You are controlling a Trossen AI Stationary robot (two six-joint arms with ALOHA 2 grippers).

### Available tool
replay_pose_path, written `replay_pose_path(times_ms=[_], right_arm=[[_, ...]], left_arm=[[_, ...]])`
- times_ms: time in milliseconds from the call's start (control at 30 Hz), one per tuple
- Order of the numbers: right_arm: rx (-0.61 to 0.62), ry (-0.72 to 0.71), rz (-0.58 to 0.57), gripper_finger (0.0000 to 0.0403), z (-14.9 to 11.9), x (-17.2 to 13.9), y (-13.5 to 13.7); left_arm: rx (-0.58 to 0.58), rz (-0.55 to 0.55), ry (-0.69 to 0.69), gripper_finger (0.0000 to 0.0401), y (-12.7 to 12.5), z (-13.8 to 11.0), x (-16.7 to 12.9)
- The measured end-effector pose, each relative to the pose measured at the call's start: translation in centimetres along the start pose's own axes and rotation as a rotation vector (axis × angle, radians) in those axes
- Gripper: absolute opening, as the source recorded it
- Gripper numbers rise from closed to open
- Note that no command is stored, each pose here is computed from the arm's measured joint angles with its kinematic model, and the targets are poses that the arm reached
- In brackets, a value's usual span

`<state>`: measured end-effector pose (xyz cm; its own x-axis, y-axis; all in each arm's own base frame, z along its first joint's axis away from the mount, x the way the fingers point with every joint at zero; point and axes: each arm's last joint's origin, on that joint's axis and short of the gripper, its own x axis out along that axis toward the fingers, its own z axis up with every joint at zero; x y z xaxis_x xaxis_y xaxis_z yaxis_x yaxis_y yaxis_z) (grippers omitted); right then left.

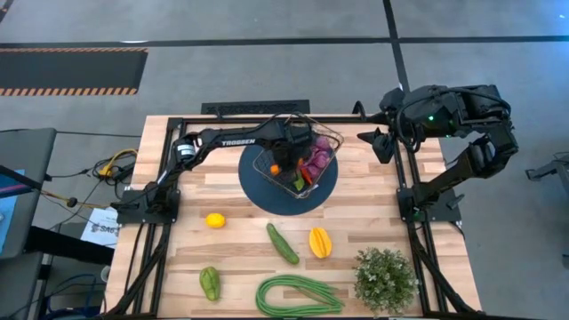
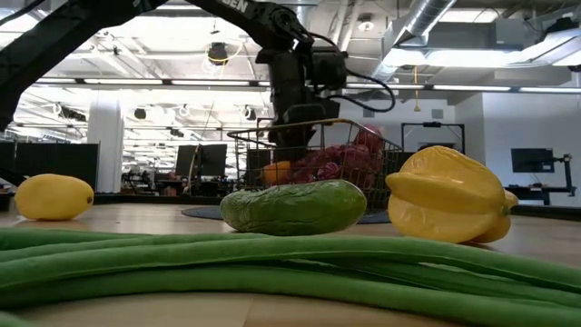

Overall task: Build produce basket
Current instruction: Put the yellow chili pepper into the wire basket, then put the middle cucumber into the wire basket

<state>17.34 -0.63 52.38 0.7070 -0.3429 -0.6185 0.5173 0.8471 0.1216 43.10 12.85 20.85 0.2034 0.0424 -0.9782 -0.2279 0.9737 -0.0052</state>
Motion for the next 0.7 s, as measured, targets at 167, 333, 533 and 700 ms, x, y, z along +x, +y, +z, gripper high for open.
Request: replay_pose_path(times_ms=[167, 333, 533, 700], right_arm=[[0.0, 0.0, 0.0, 0.0281, 0.0, 0.0, 0.0], [-0.001, 0.001, 0.0, 0.0281, -0.01, 0.01, 0.01], [-0.002, 0.003, 0.0, 0.0281, -0.03, 0.01, 0.0], [-0.002, 0.004, -0.001, 0.0281, -0.04, 0.01, 0.0]], left_arm=[[-0.004, 0.02, 0.015, 0.0032, -0.05, -0.39, 0.77], [-0.012, 0.048, 0.022, 0.0032, -0.18, -0.49, 0.95], [-0.019, 0.038, 0.003, 0.0104, -0.56, -0.16, 0.54], [-0.028, 0.033, -0.013, 0.016, -0.95, 0.01, 0.56]])
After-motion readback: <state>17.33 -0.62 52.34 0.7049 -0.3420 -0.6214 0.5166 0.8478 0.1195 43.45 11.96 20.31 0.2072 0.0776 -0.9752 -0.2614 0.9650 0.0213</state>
